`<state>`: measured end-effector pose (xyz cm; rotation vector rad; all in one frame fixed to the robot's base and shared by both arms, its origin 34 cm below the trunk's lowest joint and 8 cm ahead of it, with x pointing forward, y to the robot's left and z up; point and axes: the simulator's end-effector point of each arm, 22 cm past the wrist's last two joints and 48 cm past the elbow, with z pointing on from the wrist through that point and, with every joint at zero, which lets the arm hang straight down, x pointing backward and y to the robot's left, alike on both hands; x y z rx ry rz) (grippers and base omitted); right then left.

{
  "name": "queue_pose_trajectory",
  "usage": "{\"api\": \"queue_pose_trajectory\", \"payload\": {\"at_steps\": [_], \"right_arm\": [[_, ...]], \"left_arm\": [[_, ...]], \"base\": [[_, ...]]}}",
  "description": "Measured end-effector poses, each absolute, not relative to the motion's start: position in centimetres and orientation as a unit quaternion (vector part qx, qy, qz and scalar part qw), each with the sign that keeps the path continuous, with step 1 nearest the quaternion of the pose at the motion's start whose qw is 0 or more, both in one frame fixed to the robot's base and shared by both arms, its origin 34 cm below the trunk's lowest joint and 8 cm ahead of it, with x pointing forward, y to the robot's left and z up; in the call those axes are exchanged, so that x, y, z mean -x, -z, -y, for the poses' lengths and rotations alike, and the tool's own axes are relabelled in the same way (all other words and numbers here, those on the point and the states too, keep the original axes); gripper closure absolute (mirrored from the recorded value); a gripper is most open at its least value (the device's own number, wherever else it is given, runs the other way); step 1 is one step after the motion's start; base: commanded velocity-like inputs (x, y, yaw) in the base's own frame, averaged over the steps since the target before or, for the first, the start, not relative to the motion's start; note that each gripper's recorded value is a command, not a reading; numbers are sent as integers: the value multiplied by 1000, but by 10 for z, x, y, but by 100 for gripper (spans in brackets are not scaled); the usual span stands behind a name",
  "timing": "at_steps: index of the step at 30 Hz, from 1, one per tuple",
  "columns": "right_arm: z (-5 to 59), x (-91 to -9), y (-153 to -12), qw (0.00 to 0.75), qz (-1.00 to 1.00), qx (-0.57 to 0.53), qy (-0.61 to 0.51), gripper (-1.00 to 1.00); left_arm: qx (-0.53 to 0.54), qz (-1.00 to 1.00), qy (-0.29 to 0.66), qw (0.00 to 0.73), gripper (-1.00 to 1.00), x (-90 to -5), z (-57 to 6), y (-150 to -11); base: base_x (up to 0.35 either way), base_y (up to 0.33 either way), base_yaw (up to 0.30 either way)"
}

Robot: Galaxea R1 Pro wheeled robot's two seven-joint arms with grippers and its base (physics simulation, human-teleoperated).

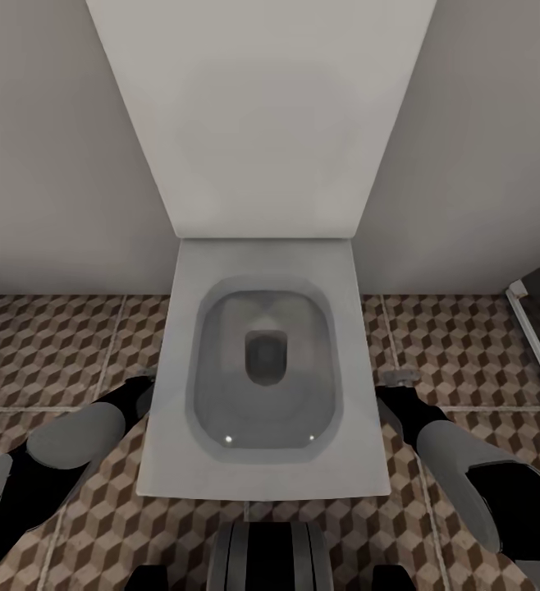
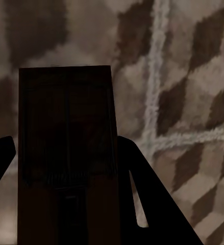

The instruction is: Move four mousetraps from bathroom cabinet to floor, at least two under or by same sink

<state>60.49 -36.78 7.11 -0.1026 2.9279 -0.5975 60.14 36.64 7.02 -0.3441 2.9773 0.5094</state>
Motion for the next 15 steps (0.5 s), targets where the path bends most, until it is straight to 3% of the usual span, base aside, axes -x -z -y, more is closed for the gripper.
{"api": "queue_pose_trajectory", "payload": {"at_steps": [15], "right_arm": [[369,-596,-59,66,-977,36,199,100]], "left_arm": [[110,-979,-165,39,100,-591,-360,-57]], "base": [[0,0,0]]}}
